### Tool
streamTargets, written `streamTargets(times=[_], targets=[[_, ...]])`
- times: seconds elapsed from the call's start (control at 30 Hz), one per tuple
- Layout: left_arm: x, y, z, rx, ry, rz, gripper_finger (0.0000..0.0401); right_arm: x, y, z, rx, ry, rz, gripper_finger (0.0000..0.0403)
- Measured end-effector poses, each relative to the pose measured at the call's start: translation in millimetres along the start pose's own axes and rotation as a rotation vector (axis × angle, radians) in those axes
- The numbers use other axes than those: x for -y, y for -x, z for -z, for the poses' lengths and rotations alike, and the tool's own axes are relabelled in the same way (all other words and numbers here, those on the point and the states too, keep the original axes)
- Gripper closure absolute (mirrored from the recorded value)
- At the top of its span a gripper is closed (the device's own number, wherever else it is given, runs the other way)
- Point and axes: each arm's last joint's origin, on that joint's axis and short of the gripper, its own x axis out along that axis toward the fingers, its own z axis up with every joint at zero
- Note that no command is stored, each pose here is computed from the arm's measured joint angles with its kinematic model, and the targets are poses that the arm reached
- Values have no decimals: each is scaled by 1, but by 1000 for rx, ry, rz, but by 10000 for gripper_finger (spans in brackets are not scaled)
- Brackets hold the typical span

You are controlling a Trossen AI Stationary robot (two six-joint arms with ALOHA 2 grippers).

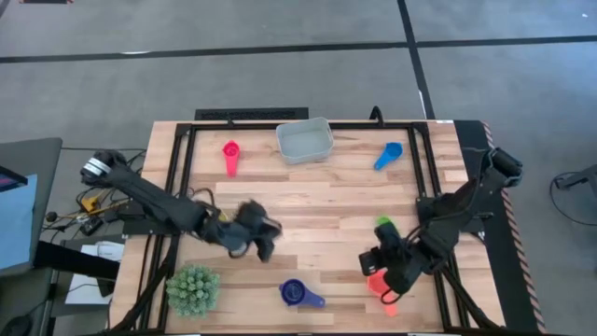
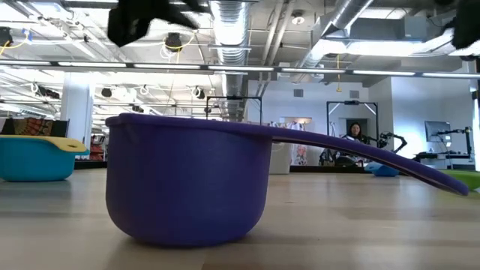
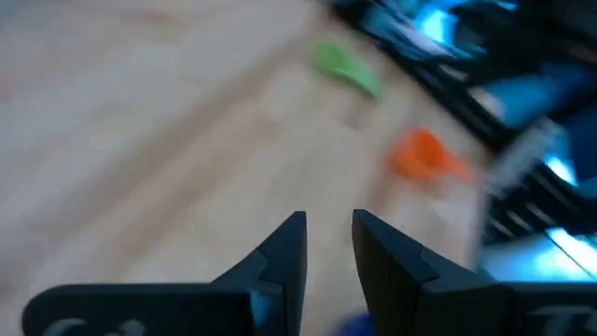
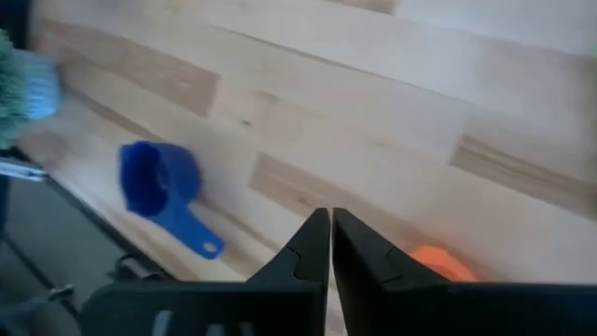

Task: Nest measuring cups in basket
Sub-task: Stack the violet measuring cup on the yellow measuring cup

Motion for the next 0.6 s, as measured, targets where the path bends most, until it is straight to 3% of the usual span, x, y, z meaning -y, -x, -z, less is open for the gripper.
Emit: streamTargets(times=[0.13,0.33,0.6], targets=[[9,-17,28,-76,-23,19,323,5,3,4,-43,-15,46,357],[15,-35,50,-238,-58,45,322,4,16,11,-102,3,81,357],[20,-41,41,-292,-100,63,290,-3,74,3,-96,54,202,356]])
